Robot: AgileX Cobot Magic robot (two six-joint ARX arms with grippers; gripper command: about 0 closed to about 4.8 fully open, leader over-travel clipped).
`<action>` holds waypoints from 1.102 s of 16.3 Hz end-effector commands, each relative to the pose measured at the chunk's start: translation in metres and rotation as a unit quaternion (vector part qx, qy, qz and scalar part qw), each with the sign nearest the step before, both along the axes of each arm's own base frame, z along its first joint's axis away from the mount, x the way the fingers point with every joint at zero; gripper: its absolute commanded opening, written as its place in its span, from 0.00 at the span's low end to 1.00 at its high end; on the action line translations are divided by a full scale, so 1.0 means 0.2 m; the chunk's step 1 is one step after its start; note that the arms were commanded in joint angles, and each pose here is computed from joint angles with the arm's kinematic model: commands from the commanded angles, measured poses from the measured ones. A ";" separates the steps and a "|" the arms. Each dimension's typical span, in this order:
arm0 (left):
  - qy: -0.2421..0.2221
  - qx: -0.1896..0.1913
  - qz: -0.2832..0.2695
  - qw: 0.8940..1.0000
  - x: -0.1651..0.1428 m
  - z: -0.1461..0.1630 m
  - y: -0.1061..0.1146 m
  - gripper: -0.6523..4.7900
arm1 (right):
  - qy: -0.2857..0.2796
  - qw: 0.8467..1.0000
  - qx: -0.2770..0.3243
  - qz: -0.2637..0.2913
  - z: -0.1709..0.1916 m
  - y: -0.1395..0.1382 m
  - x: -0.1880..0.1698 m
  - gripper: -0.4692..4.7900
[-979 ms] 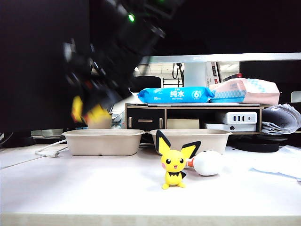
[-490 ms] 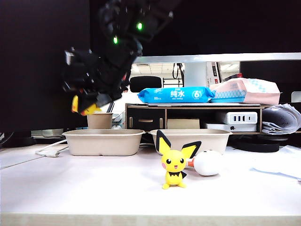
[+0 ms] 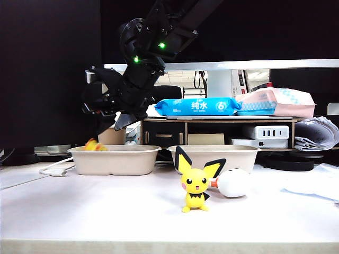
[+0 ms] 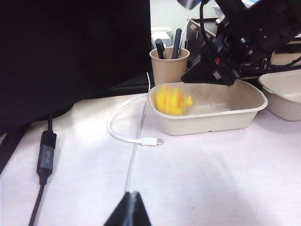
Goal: Put the dolls with similar colors into the same paper box, while dolls with different colors go into separate paper boxes.
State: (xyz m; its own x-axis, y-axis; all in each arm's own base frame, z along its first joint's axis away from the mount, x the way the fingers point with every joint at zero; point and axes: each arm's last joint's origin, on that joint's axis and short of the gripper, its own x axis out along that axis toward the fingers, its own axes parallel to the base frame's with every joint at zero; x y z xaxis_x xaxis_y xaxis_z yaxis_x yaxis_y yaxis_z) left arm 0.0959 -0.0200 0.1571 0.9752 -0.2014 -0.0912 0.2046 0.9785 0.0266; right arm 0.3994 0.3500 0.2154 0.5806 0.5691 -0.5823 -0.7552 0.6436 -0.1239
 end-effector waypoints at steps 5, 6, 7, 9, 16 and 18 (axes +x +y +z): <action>0.079 0.028 -0.133 0.988 -0.01 -0.07 -0.14 0.11 | 0.122 0.984 -0.127 0.019 0.35 -0.15 -0.18 0.69; 0.089 0.034 -0.163 0.982 -0.02 -0.08 -0.17 0.11 | 0.152 0.976 -0.154 0.025 0.39 -0.19 -0.23 0.72; 0.096 0.040 -0.192 0.976 -0.03 -0.09 -0.20 0.11 | 0.186 0.967 -0.173 0.036 0.42 -0.24 -0.29 0.75; 0.104 0.050 -0.245 0.963 -0.06 -0.10 -0.25 0.11 | 0.219 0.959 -0.173 0.050 0.49 -0.30 -0.37 0.75; 0.101 0.060 -0.331 0.936 -0.13 -0.10 -0.32 0.11 | 0.287 0.932 -0.220 0.014 0.52 -0.45 -0.58 0.76; 0.102 0.061 -0.331 0.936 -0.13 -0.10 -0.32 0.11 | 0.309 0.922 -0.234 0.009 0.46 -0.48 -0.62 0.76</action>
State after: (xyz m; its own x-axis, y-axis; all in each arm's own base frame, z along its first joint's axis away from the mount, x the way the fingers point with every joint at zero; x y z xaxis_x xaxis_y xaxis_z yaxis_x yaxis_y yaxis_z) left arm 0.0691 -0.0836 0.1360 0.6001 -0.7259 -0.3361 0.7762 0.6300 0.0250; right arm 0.2795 0.2561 0.3100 0.0560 0.1862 -0.9809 -0.7917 0.6069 0.0700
